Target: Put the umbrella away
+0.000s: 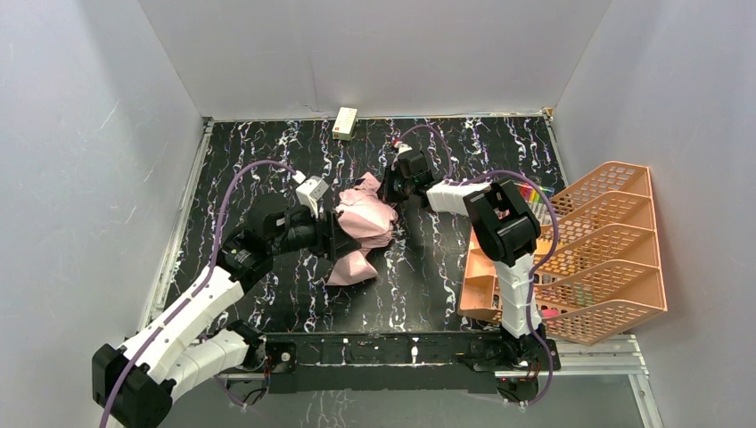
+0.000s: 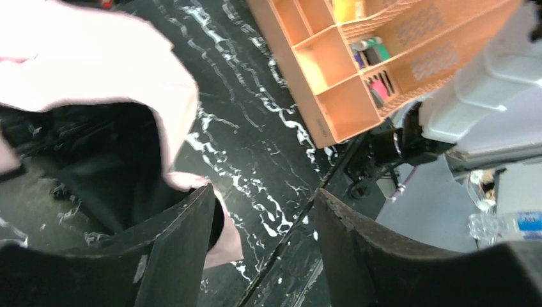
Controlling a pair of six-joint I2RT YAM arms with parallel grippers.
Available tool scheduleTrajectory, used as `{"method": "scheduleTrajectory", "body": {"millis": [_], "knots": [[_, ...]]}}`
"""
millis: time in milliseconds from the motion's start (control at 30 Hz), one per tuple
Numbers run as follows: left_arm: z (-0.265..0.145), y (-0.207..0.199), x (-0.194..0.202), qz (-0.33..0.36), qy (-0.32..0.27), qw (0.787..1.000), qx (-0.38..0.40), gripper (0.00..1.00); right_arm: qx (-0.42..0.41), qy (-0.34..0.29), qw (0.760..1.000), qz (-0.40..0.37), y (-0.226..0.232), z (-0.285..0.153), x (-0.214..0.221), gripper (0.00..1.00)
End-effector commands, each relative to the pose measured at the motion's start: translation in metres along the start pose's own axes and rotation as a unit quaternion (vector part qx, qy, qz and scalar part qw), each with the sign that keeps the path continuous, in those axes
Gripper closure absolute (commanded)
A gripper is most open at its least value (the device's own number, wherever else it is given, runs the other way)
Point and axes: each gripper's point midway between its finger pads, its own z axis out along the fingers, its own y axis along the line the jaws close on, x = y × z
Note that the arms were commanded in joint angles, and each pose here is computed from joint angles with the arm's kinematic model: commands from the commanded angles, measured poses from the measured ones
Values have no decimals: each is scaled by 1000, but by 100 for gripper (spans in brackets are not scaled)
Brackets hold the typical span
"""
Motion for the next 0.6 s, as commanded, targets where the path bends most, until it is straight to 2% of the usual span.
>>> {"method": "scheduleTrajectory", "body": {"millis": [0, 133, 200, 367, 567], "knots": [[-10, 32, 22, -42, 16, 994, -98, 39, 37, 83, 996, 2, -26, 3, 51, 100], [-20, 54, 37, -88, 15, 982, -166, 17, 33, 85, 996, 1, -25, 3, 52, 100], [-22, 59, 41, -100, 13, 978, -181, 3, 31, 85, 996, 2, -24, 3, 52, 100], [-21, 67, 33, -111, -5, 973, -204, 2, 31, 87, 996, 1, -24, 3, 53, 100], [-14, 80, 30, -115, 9, 965, -235, 2, 30, 87, 996, 1, -24, 3, 54, 100]]}}
